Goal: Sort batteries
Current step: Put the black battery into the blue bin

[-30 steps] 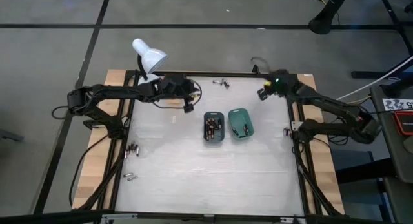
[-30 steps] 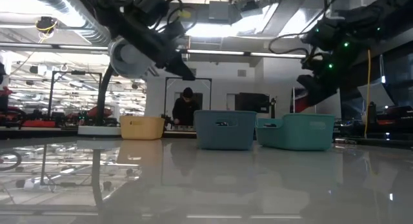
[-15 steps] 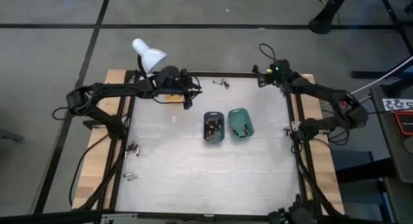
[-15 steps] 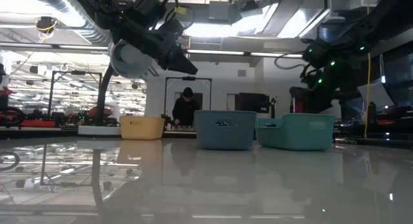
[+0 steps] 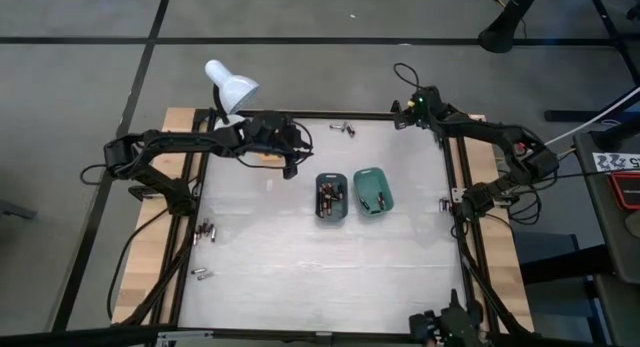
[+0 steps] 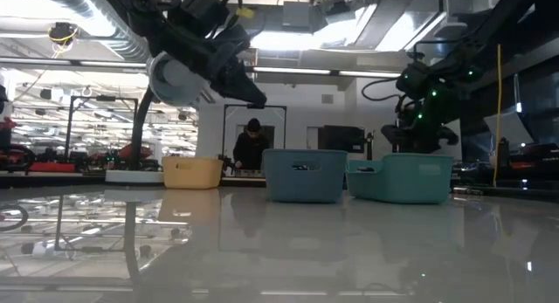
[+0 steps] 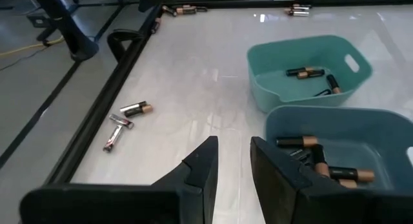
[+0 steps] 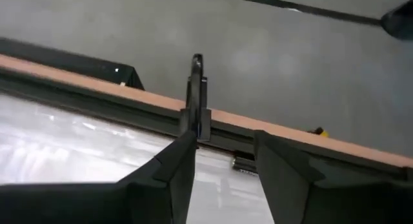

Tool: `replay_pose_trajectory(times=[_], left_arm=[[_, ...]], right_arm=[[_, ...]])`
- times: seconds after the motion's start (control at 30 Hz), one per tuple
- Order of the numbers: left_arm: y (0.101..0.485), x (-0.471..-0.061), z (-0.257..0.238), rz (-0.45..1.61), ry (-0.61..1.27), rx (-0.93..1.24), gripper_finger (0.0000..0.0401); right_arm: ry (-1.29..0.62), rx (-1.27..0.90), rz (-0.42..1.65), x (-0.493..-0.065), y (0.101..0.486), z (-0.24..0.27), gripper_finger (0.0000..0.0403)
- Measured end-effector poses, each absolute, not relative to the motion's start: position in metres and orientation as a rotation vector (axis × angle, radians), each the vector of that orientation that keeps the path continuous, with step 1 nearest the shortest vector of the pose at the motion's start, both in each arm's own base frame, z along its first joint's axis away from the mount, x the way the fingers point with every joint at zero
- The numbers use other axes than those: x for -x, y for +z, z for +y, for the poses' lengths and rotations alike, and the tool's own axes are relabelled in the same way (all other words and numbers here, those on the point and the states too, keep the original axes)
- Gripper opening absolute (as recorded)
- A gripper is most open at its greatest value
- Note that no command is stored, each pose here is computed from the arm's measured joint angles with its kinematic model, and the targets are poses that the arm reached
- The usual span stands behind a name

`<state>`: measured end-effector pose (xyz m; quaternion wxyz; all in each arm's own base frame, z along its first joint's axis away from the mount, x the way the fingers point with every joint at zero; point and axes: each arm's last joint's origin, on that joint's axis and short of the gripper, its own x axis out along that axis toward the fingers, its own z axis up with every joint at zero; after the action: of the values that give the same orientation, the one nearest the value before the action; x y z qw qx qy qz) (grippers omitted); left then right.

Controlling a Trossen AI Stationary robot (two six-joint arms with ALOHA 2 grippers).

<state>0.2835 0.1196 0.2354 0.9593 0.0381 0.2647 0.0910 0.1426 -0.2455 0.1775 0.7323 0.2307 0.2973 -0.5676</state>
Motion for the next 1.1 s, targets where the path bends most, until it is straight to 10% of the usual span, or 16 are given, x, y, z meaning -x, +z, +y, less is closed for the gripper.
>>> replay_pose_trajectory(times=[0.5,1.1], left_arm=[[0.236,-0.285,0.117,0.526,0.187,-0.043,0.0081],[0.235,-0.284,0.117,0.546,0.171,-0.093,0.0081]], right_arm=[[-1.333,-0.573,0.713,-0.14,0.166,-0.244,0.0338],[-1.382,-0.731,0.824,-0.13,0.133,-0.278,0.0317]])
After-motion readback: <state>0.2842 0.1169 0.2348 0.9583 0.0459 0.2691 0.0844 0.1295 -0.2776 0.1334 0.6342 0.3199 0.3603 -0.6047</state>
